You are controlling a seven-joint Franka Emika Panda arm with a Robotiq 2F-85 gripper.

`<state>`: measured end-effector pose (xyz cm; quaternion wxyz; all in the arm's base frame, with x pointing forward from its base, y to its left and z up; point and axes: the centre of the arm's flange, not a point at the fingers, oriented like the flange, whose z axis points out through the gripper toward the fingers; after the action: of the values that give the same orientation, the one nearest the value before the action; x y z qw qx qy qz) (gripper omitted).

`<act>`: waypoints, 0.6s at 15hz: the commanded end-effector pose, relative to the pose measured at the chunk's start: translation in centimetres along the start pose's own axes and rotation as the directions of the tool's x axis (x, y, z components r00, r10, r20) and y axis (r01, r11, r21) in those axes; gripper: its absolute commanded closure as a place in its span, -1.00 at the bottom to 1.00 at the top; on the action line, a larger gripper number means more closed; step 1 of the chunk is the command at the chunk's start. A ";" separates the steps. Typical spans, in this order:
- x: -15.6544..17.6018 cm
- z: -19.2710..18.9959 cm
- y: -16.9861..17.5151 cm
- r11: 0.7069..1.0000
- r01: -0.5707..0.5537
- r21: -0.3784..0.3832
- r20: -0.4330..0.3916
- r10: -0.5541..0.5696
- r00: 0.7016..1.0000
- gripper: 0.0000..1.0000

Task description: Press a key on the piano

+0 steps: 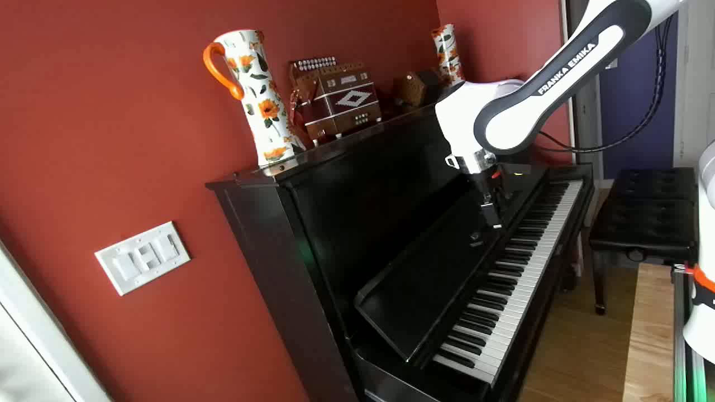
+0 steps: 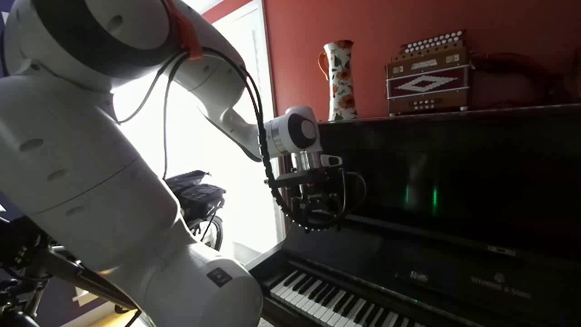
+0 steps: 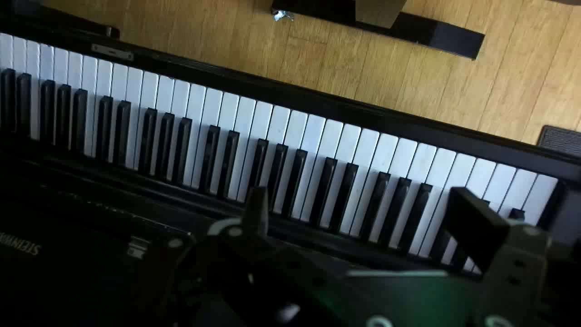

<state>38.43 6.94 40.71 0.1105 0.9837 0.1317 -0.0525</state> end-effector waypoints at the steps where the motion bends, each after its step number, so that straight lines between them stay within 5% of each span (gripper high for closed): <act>1: 0.0 0.0 0.0 1.000 0.000 0.000 0.000 0.000 1.000 -1.00; 6: 0.0 0.0 0.0 1.000 0.000 0.000 0.001 0.000 1.000 -1.00; 9: 1.5 3.1 2.0 0.999 -0.042 0.024 0.100 0.039 0.994 -1.00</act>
<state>38.53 6.57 40.44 0.1095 0.9842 0.1262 -0.0587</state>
